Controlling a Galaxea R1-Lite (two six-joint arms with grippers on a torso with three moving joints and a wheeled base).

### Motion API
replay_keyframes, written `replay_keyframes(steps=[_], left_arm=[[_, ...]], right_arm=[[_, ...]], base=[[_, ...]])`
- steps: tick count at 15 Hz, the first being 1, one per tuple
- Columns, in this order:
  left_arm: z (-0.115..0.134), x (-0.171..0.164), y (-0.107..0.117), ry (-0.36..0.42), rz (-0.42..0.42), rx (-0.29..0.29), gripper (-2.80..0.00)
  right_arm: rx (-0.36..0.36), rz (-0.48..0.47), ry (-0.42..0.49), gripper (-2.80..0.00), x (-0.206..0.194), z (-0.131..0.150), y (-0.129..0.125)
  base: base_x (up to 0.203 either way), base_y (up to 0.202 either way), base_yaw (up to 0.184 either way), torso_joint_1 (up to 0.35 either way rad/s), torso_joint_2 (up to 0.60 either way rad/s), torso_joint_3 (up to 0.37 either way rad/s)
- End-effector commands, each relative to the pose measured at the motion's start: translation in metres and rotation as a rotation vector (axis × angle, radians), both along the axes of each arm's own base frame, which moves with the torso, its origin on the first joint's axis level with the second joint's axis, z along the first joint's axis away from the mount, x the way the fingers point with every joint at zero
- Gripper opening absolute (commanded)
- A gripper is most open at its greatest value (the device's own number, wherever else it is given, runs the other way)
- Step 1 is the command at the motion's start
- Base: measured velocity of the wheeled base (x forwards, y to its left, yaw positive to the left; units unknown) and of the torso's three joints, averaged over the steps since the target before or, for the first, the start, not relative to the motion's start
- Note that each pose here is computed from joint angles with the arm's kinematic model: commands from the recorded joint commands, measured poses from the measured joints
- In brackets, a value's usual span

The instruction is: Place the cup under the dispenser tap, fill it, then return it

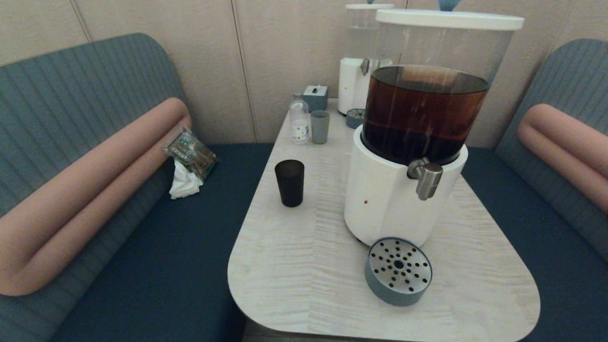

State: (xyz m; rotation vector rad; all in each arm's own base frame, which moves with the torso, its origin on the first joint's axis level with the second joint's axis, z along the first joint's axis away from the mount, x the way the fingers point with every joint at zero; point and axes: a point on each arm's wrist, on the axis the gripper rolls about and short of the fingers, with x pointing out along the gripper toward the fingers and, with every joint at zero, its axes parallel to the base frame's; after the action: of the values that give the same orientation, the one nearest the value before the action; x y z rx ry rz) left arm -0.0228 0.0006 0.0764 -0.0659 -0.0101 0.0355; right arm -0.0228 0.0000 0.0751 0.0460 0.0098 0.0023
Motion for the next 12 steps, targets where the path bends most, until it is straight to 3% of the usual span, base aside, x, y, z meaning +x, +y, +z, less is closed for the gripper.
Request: replay_keyframes(steps=[1, 12], left_arm=[[-0.0004, 0.0002, 0.0000, 0.003, 0.001, 0.000, -2.80], [-0.0004, 0.0002, 0.0000, 0.004, 0.002, 0.000, -2.80]], right_arm=[[0.000, 0.001, -0.001, -2.80, 0.0000, -0.0001, 0.0000], [-0.001, 0.001, 0.001, -2.80, 0.0001, 0.0000, 0.0000]], base=[[0.000, 0.000, 0.000, 0.000, 0.00, 0.000], [0.000, 0.000, 0.000, 0.000, 0.00, 0.000]])
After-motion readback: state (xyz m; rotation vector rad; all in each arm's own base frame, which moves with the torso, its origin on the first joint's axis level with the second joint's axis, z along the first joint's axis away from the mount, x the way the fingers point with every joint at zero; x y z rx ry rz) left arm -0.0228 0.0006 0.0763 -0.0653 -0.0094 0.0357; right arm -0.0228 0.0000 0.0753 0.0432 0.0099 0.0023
